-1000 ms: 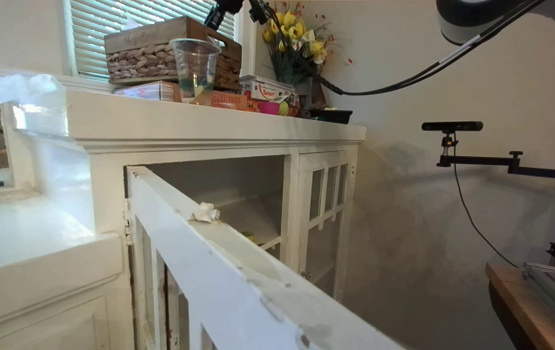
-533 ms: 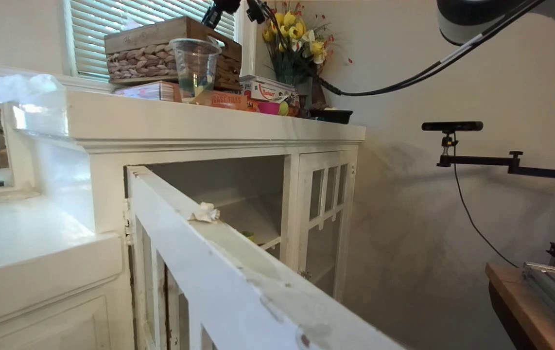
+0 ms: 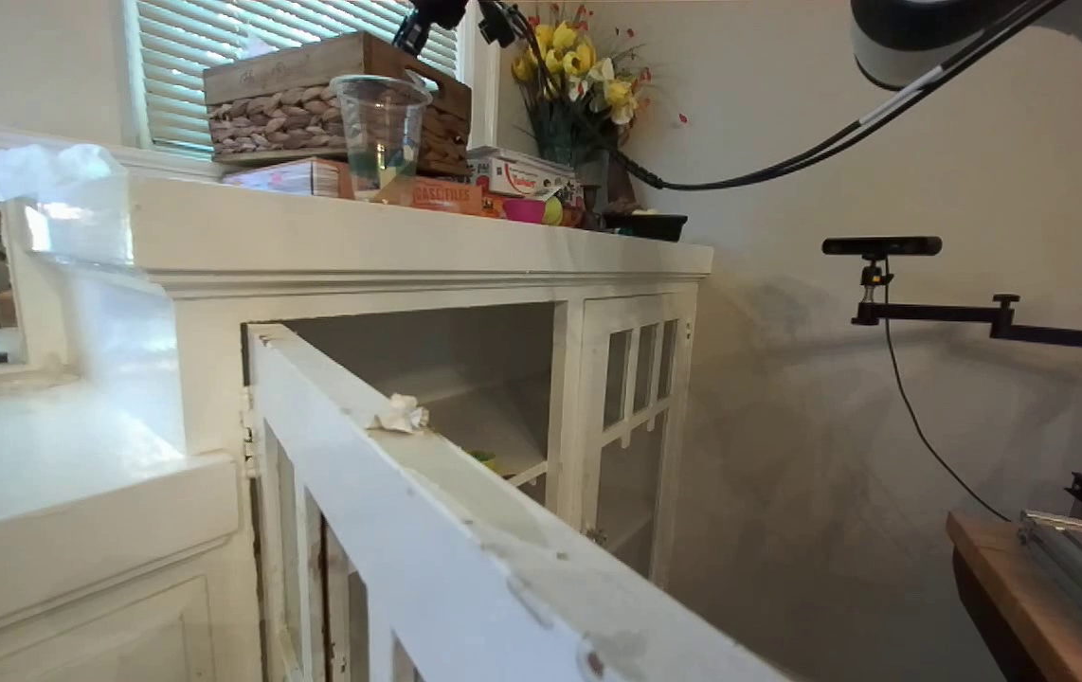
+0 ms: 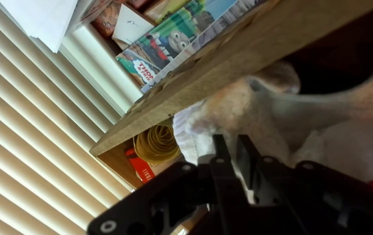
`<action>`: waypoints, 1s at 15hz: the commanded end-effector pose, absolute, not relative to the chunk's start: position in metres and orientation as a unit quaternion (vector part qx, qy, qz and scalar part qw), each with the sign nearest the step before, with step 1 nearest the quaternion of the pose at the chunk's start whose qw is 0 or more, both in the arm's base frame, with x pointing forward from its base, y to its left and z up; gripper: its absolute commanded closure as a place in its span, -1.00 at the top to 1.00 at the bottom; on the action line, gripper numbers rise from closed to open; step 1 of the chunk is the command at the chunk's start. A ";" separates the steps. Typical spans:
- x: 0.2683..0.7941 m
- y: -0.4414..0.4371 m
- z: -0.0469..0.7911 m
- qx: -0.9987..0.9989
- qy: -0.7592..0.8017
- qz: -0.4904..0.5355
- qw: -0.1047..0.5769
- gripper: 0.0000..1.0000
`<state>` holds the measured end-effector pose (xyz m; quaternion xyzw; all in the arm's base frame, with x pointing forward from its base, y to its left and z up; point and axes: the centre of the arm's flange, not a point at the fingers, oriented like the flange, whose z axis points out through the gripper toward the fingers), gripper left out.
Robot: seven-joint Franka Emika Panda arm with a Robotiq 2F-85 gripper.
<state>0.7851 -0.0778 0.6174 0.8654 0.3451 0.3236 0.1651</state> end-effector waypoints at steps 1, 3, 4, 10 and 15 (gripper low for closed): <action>0.794 -0.071 0.673 0.866 0.323 0.342 0.171 -0.05; 0.760 -0.066 0.696 0.871 0.307 0.343 0.172 0.23; 0.738 -0.064 0.705 0.872 0.306 0.344 0.166 0.35; 0.647 -0.063 0.719 0.907 0.289 0.295 0.084 1.00; 0.627 -0.082 0.693 0.946 0.226 0.226 0.051 1.00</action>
